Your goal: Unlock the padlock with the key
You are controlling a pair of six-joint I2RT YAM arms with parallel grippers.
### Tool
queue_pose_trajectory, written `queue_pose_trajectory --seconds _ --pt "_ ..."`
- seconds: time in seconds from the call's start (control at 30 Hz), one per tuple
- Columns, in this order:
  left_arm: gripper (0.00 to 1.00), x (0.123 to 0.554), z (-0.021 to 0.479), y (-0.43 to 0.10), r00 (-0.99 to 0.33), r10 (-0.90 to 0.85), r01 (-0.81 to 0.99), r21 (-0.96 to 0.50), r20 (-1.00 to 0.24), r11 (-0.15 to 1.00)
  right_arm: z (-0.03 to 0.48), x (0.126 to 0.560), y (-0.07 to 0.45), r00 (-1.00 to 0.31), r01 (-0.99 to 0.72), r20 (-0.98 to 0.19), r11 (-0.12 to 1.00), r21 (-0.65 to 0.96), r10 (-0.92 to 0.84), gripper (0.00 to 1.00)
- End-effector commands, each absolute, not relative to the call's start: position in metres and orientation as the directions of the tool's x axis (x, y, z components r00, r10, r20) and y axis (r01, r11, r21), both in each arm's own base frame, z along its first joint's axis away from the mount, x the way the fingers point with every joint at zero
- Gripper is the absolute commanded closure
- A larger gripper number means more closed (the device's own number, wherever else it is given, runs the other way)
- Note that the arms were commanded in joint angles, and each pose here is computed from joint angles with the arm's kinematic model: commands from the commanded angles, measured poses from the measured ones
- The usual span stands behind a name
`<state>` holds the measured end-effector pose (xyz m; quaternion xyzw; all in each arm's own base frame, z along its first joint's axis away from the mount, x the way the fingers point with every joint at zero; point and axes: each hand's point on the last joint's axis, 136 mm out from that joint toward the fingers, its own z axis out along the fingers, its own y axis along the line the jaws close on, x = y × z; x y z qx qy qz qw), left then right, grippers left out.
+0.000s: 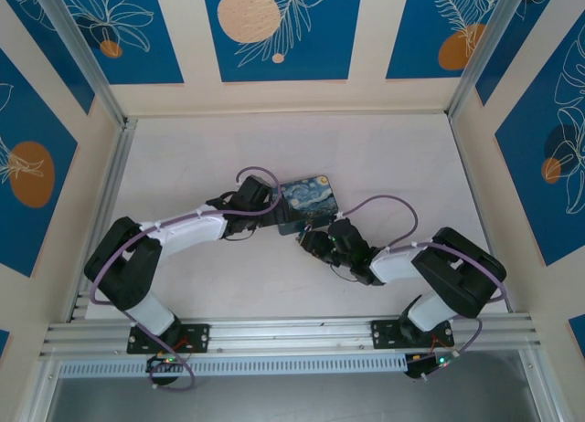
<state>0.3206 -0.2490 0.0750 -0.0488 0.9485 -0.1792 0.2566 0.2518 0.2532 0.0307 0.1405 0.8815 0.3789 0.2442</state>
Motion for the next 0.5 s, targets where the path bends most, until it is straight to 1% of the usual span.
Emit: queue_pose_trajectory --seconds 0.0,0.23,0.47 --pt "0.0 0.294 0.033 -0.232 -0.922 -0.131 -0.032 -0.266 -0.365 0.963 0.02 0.259 0.251 -0.827 0.065 -0.361 0.711 0.7 0.431 0.63" --pt "0.0 0.292 0.03 -0.233 -0.924 -0.136 -0.035 -0.273 -0.358 0.961 0.008 0.263 0.253 -0.834 0.091 -0.351 0.735 0.672 0.425 0.64" --pt "0.0 0.29 0.029 -0.233 -0.925 -0.137 -0.036 -0.279 -0.354 0.96 -0.007 0.266 0.241 -0.815 0.162 -0.352 0.764 0.624 0.46 0.69"
